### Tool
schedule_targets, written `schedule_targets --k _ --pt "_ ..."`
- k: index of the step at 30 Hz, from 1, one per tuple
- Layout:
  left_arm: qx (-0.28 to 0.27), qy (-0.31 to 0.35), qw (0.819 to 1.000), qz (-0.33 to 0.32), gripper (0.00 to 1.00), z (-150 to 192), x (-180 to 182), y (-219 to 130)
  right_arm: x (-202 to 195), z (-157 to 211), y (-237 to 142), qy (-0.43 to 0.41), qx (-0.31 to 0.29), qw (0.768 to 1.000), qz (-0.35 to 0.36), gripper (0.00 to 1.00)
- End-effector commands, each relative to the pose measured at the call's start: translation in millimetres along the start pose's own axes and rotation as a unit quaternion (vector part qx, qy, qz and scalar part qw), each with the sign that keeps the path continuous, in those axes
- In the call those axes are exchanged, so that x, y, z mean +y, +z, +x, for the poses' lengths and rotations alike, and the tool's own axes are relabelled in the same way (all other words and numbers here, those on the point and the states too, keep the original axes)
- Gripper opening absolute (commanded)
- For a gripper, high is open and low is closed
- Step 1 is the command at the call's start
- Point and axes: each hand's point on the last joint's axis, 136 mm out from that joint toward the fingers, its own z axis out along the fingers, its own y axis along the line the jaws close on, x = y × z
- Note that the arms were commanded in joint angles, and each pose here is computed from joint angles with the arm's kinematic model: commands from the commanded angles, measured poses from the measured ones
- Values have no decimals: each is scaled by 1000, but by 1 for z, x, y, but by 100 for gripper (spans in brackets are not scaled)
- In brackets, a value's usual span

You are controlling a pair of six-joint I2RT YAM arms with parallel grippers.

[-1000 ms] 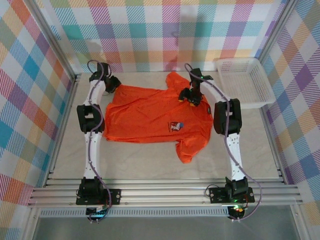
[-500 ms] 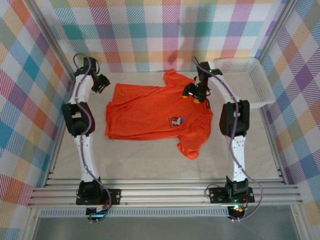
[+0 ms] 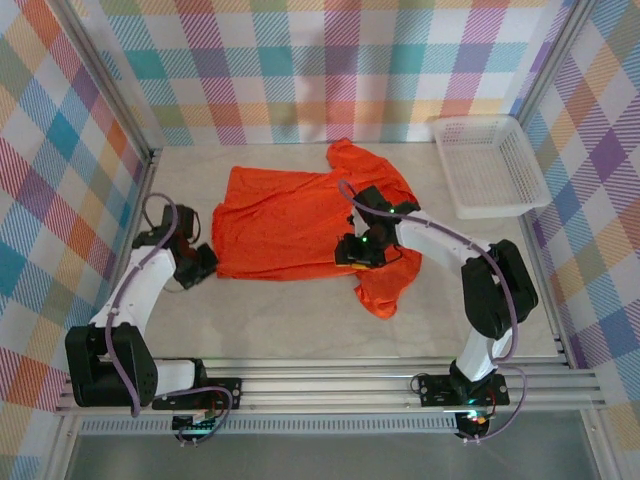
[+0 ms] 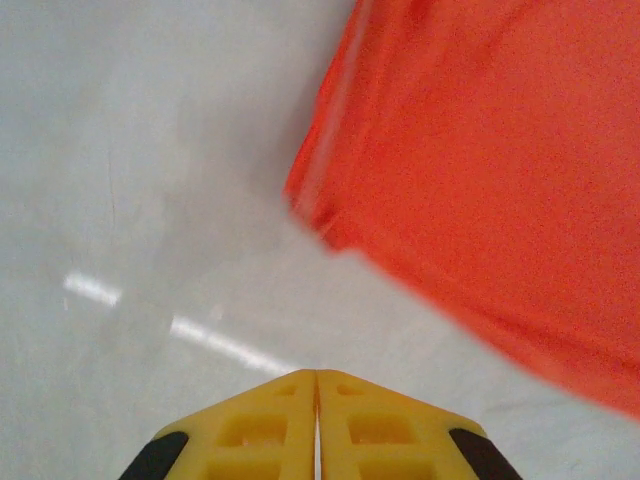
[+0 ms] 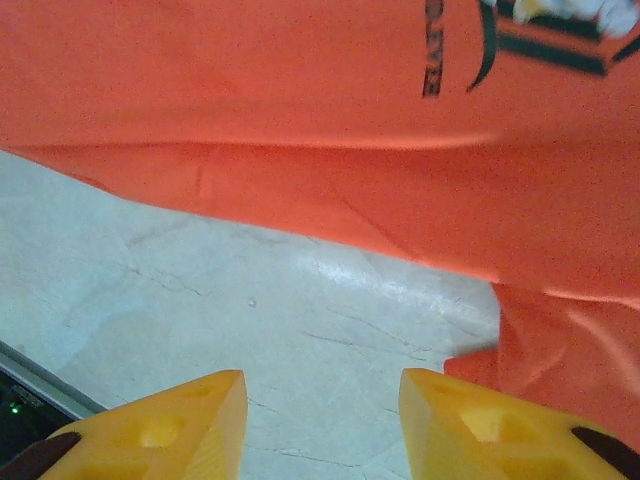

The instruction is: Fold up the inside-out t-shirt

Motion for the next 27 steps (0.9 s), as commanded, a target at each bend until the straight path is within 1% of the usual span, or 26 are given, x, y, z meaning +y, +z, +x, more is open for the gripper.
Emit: schedule_targets --k 1,3,5,7,10,12,14,17,22,27 --pt "48 -12 998 47 14 28 -8 15 10 -14 9 5 -18 1000 -24 43" --pt "62 -19 996 54 19 36 -10 30 9 -18 10 5 -22 1000 -18 43" --pt "60 -24 997 41 27 36 -6 43 11 -23 9 -1 -30 999 -15 44" --pt "51 -30 998 23 36 28 -1 56 11 -28 9 -5 -33 999 -11 45" --pt "31 -34 999 5 48 12 -1 70 11 -32 15 -7 -28 1000 -7 45" --pt "23 -34 999 -3 51 2 -3 75 11 -34 19 -6 -24 1000 -7 45" --pt "17 -31 999 -12 53 -9 -5 78 10 -35 22 -6 -21 1000 -6 46" --pt "12 -25 999 -24 53 -21 -9 80 9 -35 25 -6 -19 1000 -5 46" --pt "4 -20 1000 -20 49 -36 -18 77 6 -36 30 -7 -12 1000 0 46" --pt "-10 -8 1000 -27 43 -51 -25 68 7 -39 35 -9 -5 1000 -2 47"
